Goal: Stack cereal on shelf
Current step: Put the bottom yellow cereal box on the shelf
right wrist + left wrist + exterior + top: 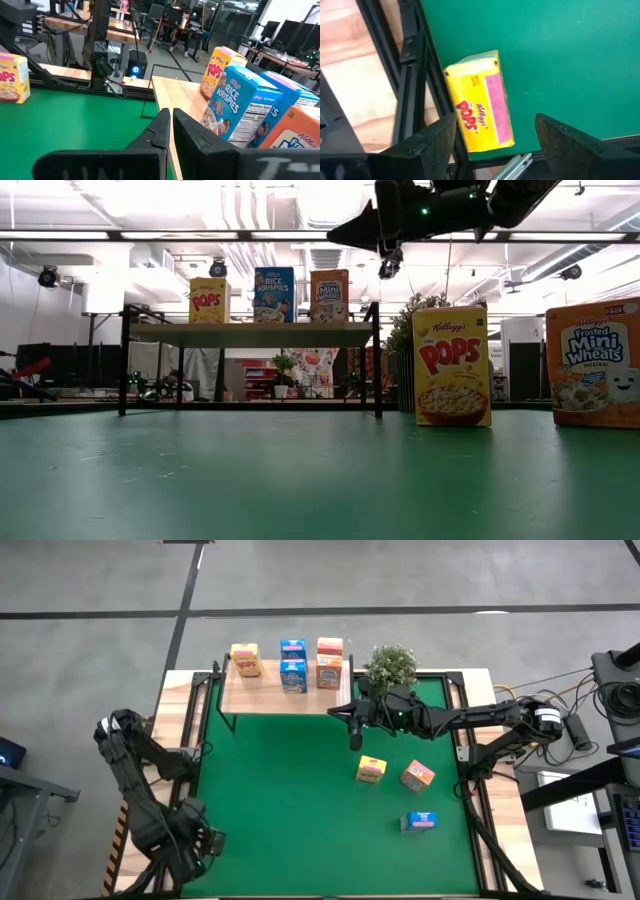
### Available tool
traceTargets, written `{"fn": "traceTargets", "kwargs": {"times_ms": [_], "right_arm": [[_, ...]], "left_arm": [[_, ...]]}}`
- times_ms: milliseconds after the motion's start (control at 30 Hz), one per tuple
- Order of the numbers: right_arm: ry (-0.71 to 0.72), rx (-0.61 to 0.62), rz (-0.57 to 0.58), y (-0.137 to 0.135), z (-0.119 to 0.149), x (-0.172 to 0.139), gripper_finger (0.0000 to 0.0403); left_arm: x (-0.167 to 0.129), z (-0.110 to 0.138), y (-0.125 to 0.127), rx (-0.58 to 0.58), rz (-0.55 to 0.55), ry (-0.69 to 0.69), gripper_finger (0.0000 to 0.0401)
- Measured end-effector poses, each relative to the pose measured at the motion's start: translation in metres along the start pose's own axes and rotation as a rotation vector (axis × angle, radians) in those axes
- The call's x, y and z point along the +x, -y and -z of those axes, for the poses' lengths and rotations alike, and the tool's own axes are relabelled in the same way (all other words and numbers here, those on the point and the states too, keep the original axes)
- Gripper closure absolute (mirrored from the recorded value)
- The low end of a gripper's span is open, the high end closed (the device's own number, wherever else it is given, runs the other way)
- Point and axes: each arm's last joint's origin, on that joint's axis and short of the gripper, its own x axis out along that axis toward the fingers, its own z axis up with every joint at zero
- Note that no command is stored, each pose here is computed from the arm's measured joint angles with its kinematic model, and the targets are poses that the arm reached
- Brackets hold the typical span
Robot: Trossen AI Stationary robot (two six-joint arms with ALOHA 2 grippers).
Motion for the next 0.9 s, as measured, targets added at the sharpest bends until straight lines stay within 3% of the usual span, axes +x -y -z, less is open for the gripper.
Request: {"fn": "traceTargets", "kwargs": {"times_ms": [433,900], "right_arm": [[-0.019,0.008,-0.009,-0.002,0.002,0.000,0.0390],[-0.033,0.021,-0.025,-0.007,0.002,0.000,0.0390]], "left_arm": [[0.020,0.009,0.007,0.019,-0.080,0.084,0.0150],[0.012,0.014,0.007,0.019,-0.106,0.107,0.0150]]}}
